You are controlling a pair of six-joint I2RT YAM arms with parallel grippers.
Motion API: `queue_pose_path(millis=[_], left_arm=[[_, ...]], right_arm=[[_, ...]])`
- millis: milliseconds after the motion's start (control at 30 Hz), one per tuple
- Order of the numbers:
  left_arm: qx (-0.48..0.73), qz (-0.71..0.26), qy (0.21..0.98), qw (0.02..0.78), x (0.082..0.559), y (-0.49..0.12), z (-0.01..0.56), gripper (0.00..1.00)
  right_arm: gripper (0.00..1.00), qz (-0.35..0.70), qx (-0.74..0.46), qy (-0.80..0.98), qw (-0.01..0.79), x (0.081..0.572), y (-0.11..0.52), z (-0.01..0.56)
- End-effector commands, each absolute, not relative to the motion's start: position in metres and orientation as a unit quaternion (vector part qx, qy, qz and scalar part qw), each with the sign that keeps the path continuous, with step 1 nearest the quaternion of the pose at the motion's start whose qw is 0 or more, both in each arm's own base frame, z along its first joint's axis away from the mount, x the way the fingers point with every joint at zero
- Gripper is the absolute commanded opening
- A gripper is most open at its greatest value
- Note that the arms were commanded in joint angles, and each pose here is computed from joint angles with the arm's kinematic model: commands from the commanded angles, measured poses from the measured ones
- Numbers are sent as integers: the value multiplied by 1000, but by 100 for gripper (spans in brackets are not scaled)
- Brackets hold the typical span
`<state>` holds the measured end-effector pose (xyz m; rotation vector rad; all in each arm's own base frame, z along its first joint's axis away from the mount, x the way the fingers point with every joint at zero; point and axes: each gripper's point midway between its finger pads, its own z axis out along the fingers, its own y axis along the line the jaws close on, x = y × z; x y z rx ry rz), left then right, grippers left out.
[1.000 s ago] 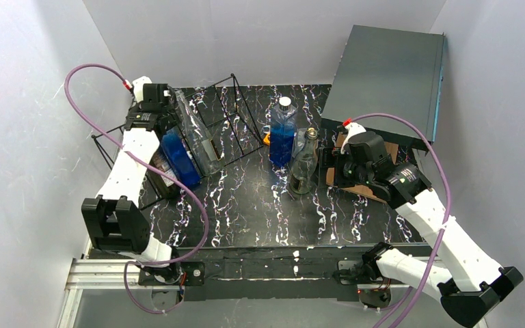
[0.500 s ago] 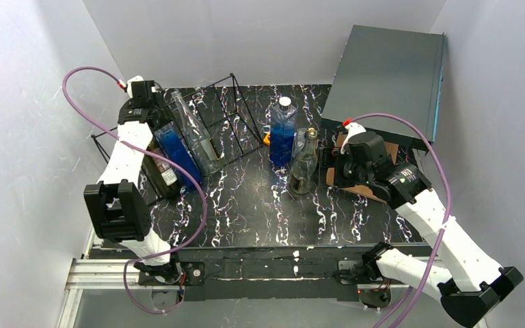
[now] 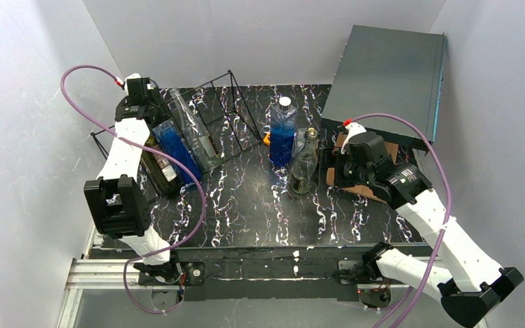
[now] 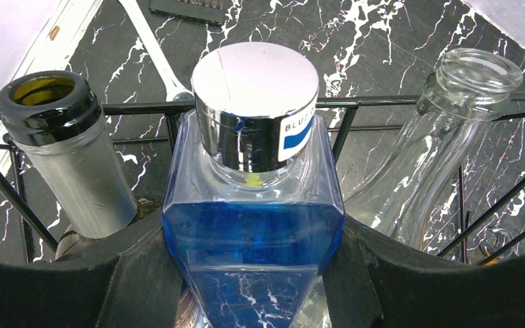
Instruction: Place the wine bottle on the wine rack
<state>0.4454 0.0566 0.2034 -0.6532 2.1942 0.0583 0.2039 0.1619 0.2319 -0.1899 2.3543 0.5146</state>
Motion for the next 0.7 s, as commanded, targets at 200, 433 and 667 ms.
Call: queue_pose_path(millis=[200,433,667], left_arm=[[-277,-9,874,399,447,52,195,56],[-268,-19,871,412,443,48,206,75],[-263,-12,859,438,434,51,228,83]], right_arm=[[100,202,-74,901,377,205,160,240],[100,203,-73,901,375,206,161,239],[100,205,-72,902,374,206,163,240]])
